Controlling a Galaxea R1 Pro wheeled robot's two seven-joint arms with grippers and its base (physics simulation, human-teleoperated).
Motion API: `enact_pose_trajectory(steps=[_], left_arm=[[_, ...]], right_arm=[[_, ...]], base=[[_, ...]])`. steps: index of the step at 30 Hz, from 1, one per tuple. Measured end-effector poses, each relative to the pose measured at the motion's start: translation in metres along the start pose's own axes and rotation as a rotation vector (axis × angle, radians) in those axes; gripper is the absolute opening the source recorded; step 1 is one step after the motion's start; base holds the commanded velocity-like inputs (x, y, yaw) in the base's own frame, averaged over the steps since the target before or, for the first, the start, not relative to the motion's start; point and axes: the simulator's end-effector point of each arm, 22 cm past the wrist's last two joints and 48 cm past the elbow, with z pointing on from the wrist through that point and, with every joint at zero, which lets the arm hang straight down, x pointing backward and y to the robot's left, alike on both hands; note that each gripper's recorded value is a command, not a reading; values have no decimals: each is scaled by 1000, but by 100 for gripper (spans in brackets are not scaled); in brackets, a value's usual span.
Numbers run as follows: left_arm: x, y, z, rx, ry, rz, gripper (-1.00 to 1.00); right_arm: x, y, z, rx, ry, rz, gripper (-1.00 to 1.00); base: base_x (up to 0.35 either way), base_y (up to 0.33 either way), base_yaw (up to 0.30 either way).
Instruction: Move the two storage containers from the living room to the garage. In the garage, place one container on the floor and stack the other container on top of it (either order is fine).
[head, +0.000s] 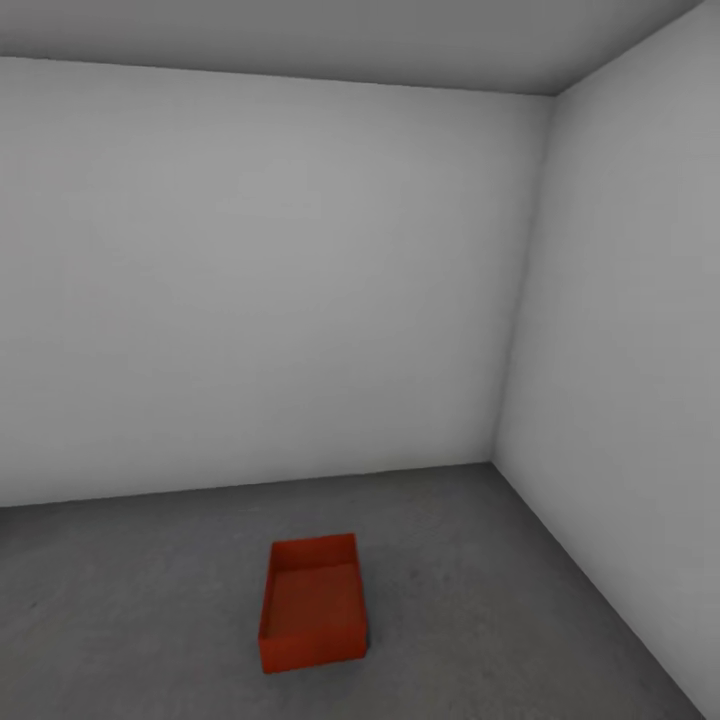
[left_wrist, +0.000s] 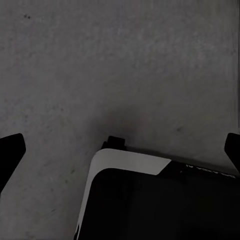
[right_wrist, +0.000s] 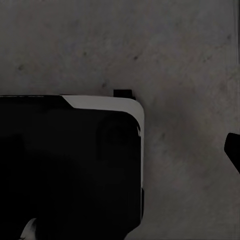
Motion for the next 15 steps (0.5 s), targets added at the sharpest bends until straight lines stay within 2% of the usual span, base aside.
enact_pose_trajectory(steps=[15], left_arm=[[-3,-1,-1,2,-7,-1,100]], right_arm=[[-2,2,0,-4,-4,-2,100]], base=[[0,0,-284]])
